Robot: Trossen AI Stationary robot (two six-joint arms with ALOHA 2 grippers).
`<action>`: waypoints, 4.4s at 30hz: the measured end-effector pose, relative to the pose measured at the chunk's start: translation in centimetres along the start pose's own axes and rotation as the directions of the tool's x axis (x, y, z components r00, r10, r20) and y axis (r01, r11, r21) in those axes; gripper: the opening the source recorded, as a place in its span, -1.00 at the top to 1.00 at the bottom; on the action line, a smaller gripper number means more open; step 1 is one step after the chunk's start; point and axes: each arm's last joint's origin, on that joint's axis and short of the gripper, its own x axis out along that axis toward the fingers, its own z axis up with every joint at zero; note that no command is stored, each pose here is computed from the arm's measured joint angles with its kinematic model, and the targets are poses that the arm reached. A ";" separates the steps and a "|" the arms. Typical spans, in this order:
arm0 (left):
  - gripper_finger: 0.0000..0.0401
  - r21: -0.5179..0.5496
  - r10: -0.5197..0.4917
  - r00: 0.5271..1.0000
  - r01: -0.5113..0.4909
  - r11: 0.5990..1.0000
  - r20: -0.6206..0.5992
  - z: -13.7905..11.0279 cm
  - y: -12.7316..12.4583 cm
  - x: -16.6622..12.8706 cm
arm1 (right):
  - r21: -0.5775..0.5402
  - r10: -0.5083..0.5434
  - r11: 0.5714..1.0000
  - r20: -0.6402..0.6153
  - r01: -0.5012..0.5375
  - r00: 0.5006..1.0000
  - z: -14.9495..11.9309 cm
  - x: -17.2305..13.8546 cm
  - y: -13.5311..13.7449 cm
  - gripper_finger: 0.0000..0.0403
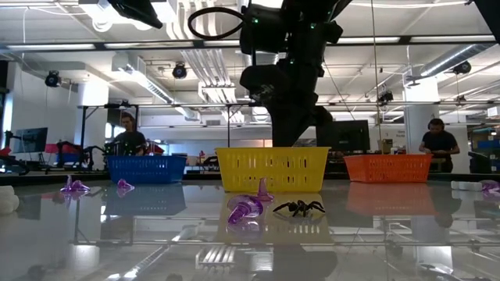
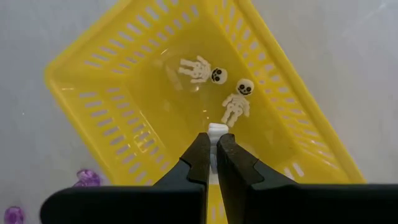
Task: Sort Halloween decoration
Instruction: Put the white skeleton toy into the yellow bin, then put the black spider toy into the blue bin
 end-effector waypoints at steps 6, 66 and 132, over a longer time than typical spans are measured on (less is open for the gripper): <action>0.27 0.001 -0.003 1.000 0.003 1.000 -0.021 -0.2 0.0 0.0 | 0.009 -0.006 1.000 0.004 0.006 1.000 0.0 0.0 0.0 0.94; 0.27 -0.021 -0.021 0.999 0.020 1.000 -0.028 -0.3 -0.1 0.0 | 0.078 0.016 0.997 0.070 -0.022 0.997 0.6 0.0 0.2 0.07; 0.18 0.094 -0.340 0.884 0.387 0.917 -0.320 0.2 -9.9 15.0 | 0.066 -0.049 0.997 0.078 0.044 0.996 -6.7 -13.7 0.4 0.26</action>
